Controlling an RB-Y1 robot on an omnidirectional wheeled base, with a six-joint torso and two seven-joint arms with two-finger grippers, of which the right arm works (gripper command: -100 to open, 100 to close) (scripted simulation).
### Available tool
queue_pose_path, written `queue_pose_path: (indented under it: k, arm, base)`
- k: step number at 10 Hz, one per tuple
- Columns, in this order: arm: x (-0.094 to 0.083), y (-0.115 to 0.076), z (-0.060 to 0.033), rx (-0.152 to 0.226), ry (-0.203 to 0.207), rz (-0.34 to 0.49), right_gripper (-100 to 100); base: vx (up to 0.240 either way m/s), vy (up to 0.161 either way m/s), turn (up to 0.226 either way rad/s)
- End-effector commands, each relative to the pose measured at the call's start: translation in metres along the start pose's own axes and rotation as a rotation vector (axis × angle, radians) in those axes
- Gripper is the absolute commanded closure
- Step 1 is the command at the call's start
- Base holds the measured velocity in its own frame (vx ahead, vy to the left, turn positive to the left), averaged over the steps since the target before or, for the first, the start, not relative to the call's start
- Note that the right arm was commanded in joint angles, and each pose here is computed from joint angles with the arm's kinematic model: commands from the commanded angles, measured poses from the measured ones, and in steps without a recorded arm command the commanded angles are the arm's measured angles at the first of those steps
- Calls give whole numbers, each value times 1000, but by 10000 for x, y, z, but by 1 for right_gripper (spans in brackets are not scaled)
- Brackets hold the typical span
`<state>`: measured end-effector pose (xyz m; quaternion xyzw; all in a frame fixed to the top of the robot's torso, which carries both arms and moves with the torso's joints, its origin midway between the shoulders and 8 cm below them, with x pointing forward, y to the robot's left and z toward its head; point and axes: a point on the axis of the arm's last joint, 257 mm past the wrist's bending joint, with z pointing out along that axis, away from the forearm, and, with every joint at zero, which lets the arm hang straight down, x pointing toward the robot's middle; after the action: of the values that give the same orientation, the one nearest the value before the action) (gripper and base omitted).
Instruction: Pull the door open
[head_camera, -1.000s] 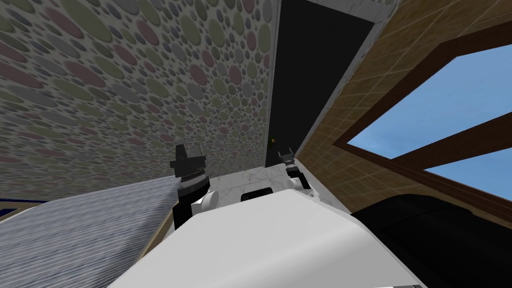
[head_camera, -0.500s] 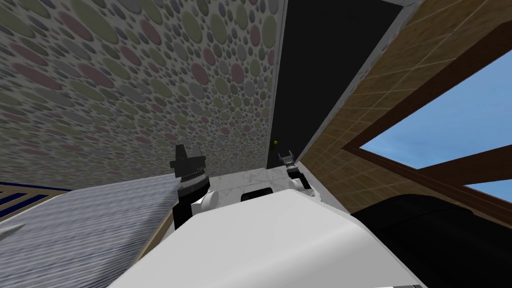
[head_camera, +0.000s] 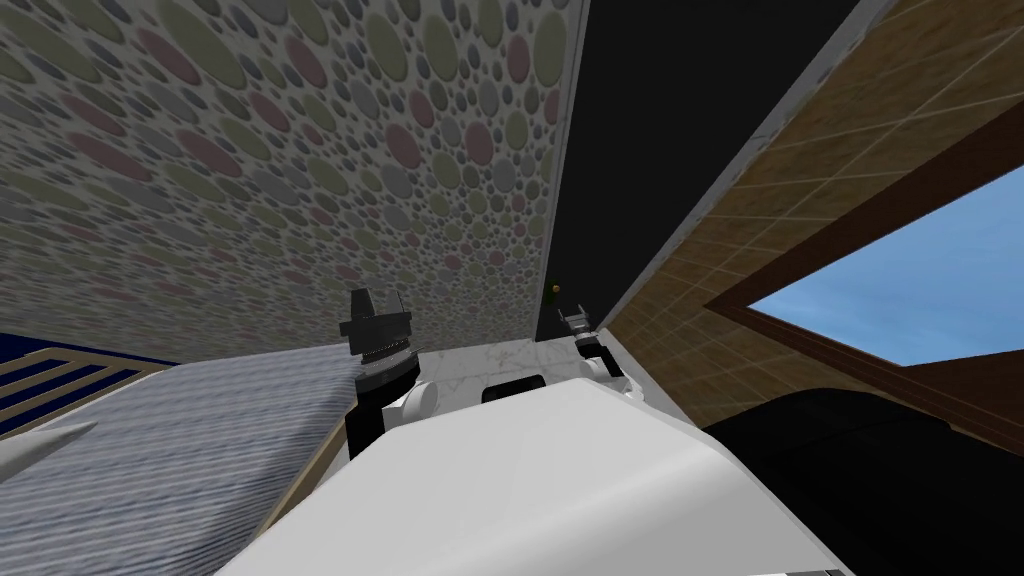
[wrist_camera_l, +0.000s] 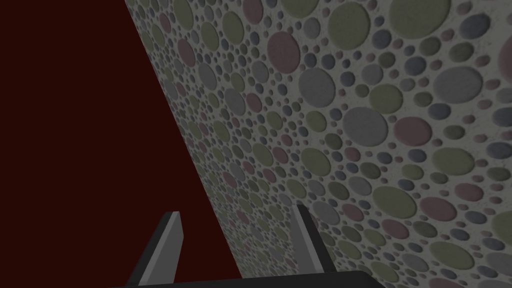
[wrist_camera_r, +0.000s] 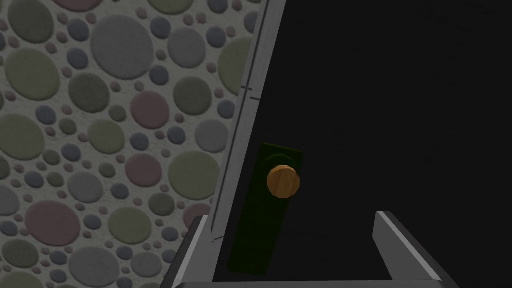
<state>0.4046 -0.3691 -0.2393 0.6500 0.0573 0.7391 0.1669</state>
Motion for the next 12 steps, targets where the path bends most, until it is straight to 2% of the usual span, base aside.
queue_pose_path:
  k: [1, 2, 8, 12]
  arm:
    - [-117, 37, -4, 4, -28, 55, -100]
    - [-117, 37, -4, 4, -28, 64, -100]
    - [-480, 159, -54, 2, -110, 223, -100]
    - [-639, 231, -82, -7, -146, 294, -100]
  base:
    - [88, -50, 120]
    - [56, -42, 41]
    - [71, -47, 83]
    - [70, -47, 57]
